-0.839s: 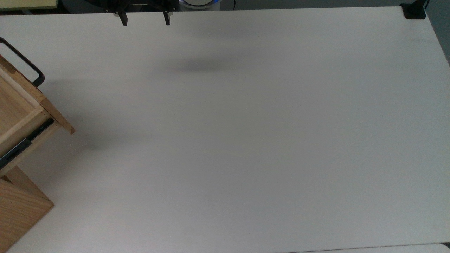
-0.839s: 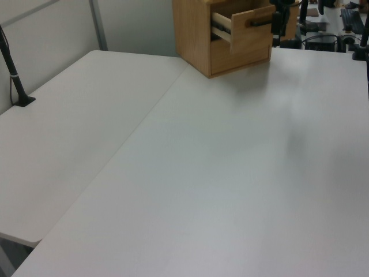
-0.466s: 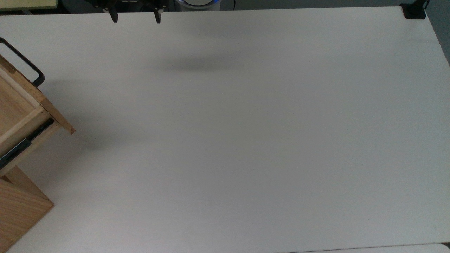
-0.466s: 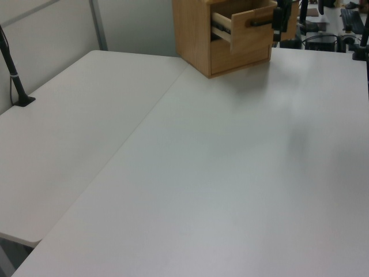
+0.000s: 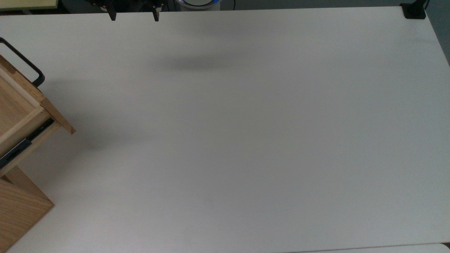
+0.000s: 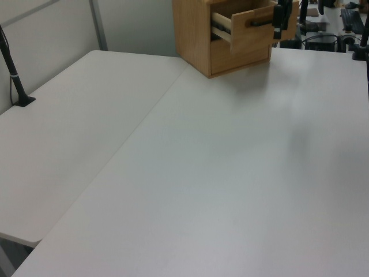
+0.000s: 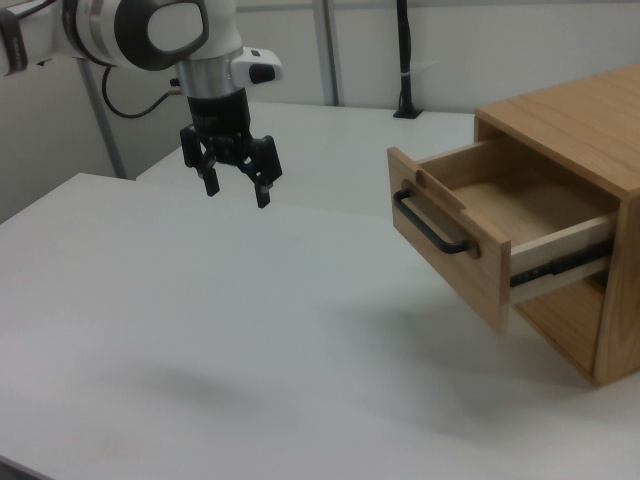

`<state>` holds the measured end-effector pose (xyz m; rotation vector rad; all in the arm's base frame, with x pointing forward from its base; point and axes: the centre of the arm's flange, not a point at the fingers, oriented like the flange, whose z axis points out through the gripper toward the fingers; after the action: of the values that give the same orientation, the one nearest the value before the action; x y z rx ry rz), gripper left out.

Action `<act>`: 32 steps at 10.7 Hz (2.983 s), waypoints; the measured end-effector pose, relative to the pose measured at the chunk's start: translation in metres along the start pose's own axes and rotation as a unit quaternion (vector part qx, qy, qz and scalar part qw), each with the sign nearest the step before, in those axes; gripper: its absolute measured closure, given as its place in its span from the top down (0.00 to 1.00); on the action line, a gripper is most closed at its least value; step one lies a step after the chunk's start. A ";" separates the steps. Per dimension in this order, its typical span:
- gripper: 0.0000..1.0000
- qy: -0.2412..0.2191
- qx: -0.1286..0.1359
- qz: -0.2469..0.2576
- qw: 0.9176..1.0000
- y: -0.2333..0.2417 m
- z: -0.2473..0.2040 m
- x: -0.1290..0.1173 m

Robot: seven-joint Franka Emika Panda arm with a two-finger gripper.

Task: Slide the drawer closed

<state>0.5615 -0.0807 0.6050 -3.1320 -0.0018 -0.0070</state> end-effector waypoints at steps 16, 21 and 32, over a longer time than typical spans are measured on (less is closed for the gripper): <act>0.28 0.024 -0.008 0.302 0.953 0.109 0.059 0.026; 0.05 0.112 -0.033 0.329 0.937 0.152 0.088 0.077; 0.08 0.376 -0.081 0.325 0.864 0.227 0.114 0.128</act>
<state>0.6901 -0.3067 0.4891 -2.8529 1.0784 -1.2423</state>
